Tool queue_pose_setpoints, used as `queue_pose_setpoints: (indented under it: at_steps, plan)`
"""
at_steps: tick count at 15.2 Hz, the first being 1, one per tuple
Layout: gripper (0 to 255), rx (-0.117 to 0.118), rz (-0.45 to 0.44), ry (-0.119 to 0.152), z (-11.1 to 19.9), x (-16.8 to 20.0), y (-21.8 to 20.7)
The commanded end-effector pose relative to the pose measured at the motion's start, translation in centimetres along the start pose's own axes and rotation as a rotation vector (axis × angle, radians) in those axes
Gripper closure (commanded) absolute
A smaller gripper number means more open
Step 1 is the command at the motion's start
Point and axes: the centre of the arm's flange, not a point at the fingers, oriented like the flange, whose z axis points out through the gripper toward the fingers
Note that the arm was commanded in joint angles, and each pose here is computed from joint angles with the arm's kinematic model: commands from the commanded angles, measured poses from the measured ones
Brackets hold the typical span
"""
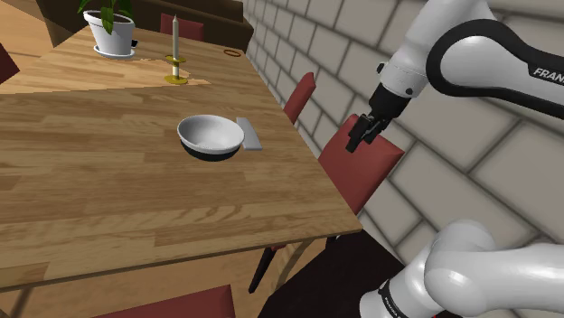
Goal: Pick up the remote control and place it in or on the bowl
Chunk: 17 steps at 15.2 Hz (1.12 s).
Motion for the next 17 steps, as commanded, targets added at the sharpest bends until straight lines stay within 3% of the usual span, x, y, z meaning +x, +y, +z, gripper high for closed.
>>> queue_pose_setpoints:
  at_steps: [1, 17]
  plan:
    - [0, 0.0, 0.0, 0.0, 0.0, 0.0, 0.0]
    - [0, 0.007, 0.21, -0.051, 8.1, 19.6, -4.9]
